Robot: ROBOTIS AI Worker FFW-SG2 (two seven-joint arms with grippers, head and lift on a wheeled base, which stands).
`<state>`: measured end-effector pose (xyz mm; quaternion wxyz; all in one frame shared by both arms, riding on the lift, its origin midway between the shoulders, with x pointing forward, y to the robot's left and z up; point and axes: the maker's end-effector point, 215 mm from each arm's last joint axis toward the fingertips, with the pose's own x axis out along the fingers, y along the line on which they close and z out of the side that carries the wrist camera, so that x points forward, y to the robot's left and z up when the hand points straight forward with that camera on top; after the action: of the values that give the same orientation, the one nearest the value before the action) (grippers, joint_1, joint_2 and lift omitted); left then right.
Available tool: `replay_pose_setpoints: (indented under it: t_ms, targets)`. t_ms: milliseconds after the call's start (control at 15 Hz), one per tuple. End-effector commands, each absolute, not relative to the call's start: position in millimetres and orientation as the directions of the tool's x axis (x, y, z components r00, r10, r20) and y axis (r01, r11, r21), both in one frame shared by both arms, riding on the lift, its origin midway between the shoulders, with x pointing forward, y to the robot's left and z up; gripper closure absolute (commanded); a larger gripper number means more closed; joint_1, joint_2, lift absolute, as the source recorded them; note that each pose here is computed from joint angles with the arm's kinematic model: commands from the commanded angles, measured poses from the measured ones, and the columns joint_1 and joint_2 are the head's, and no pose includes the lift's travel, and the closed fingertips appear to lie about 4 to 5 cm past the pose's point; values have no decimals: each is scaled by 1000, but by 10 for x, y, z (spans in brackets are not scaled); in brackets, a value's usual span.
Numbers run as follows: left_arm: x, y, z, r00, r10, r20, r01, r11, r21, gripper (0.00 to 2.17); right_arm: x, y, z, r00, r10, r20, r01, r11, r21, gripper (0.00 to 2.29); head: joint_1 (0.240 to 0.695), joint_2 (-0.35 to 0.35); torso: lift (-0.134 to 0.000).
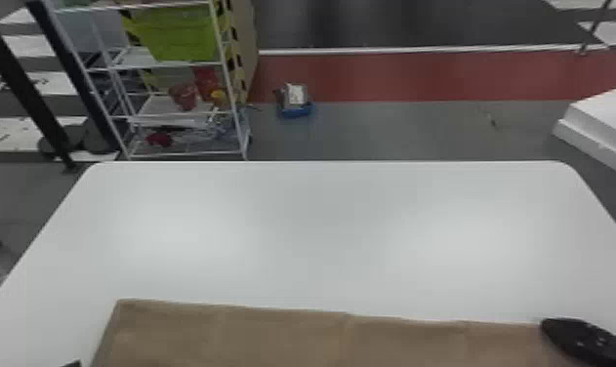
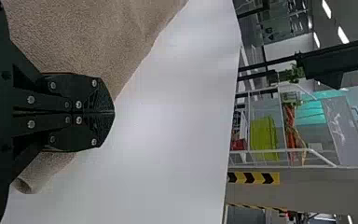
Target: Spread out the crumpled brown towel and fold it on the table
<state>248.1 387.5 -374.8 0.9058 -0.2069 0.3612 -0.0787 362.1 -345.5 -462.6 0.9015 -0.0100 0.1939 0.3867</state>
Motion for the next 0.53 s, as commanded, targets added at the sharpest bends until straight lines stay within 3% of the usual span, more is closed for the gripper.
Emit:
replay_pose_setpoints:
  t_ms: [0, 133, 333, 400, 467]
  targets:
    - [2484, 3849, -3727, 736, -298, -607, 0, 897, -441, 36, 3506, -3501, -4447, 648, 696, -310, -692, 708, 141, 1504, 695, 79, -124]
    - [2536, 3798, -3679, 745, -310, -590, 28, 899, -437, 36, 3431, -3624, -4260, 668, 688, -283, -676, 720, 153, 1359, 695, 76, -124]
    - [2603, 3685, -3660, 744, -324, -585, 53, 901, -431, 36, 3400, -3776, -4033, 692, 671, -267, -652, 739, 169, 508, 695, 45, -124]
    - [2637, 3670, -3637, 749, -327, -576, 68, 903, -424, 36, 3391, -3827, -3995, 697, 664, -270, -644, 746, 172, 120, 695, 17, -124]
    - [2639, 3667, -3648, 749, -329, -575, 69, 902, -427, 36, 3381, -3863, -3959, 707, 657, -262, -636, 752, 171, 6, 695, 0, -124]
